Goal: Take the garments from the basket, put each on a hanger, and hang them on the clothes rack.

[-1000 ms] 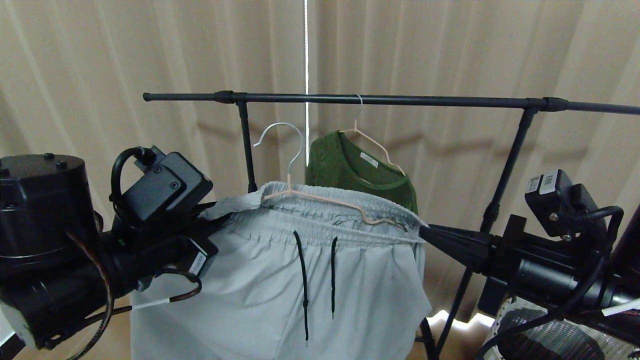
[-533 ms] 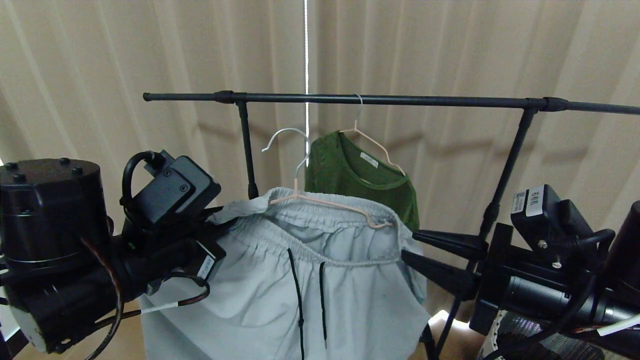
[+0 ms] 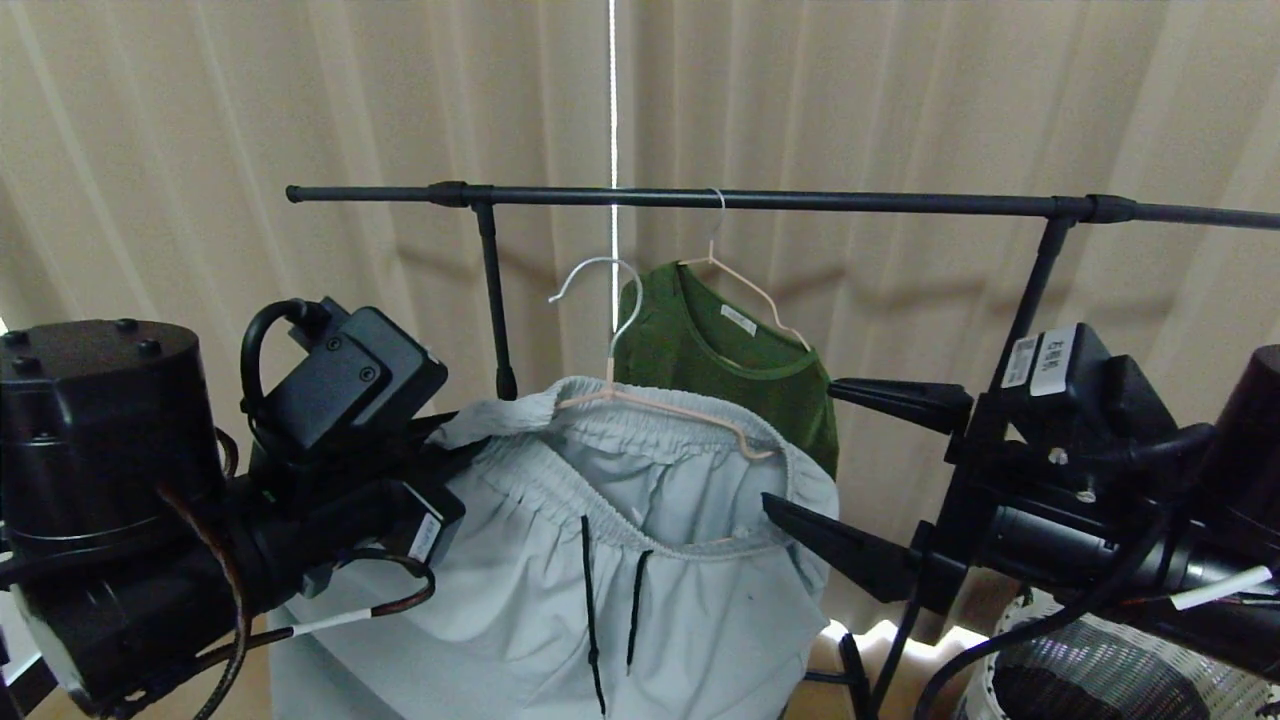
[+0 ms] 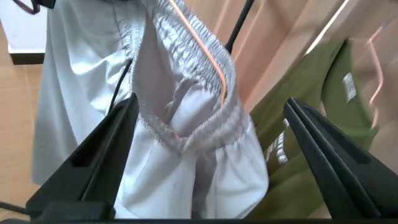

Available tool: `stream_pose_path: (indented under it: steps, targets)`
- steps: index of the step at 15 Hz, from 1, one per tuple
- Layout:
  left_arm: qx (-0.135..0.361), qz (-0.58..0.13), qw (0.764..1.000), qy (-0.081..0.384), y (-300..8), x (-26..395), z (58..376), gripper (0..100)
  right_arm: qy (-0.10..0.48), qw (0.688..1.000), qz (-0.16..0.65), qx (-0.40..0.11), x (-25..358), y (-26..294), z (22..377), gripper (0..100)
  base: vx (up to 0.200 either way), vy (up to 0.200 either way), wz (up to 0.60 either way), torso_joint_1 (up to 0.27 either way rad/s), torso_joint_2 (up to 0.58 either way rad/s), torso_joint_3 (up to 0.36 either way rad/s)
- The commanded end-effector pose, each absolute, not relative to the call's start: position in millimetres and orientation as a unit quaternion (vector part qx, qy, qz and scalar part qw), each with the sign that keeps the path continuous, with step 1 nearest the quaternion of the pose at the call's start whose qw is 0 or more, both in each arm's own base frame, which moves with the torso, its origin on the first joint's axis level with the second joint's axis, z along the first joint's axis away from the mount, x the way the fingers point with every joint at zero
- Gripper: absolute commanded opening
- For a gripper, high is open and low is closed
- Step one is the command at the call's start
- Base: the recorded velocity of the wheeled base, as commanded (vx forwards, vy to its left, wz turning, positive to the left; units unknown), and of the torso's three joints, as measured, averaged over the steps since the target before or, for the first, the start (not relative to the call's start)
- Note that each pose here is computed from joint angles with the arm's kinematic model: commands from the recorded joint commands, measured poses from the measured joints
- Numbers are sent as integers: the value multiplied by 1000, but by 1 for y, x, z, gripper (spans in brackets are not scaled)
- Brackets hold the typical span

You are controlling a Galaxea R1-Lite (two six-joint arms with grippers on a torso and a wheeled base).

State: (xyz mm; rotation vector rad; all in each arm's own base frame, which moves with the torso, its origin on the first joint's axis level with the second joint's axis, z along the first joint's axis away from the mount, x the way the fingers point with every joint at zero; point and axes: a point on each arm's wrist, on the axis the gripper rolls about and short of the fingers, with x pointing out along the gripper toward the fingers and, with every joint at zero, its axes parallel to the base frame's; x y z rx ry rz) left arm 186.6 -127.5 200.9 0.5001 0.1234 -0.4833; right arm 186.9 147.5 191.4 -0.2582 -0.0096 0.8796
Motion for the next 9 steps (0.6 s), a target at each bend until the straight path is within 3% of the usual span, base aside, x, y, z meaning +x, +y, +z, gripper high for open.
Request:
stream_pose_path:
  steps: [1, 6, 9]
  targets:
    - [243, -252, 935, 52, -136, 183, 201, 0, 4, 895, 425, -131, 202, 159, 191, 100, 0, 0, 0, 0, 0, 0]
    - [240, -277, 929, 53, -144, 175, 197, 0, 9, 907, 392, -156, 241, 164, 186, 100, 0, 0, 0, 0, 0, 0]
    - [226, -288, 931, 23, -147, 170, 196, 0, 19, 910, 381, -161, 251, 162, 179, 100, 0, 0, 0, 0, 0, 0]
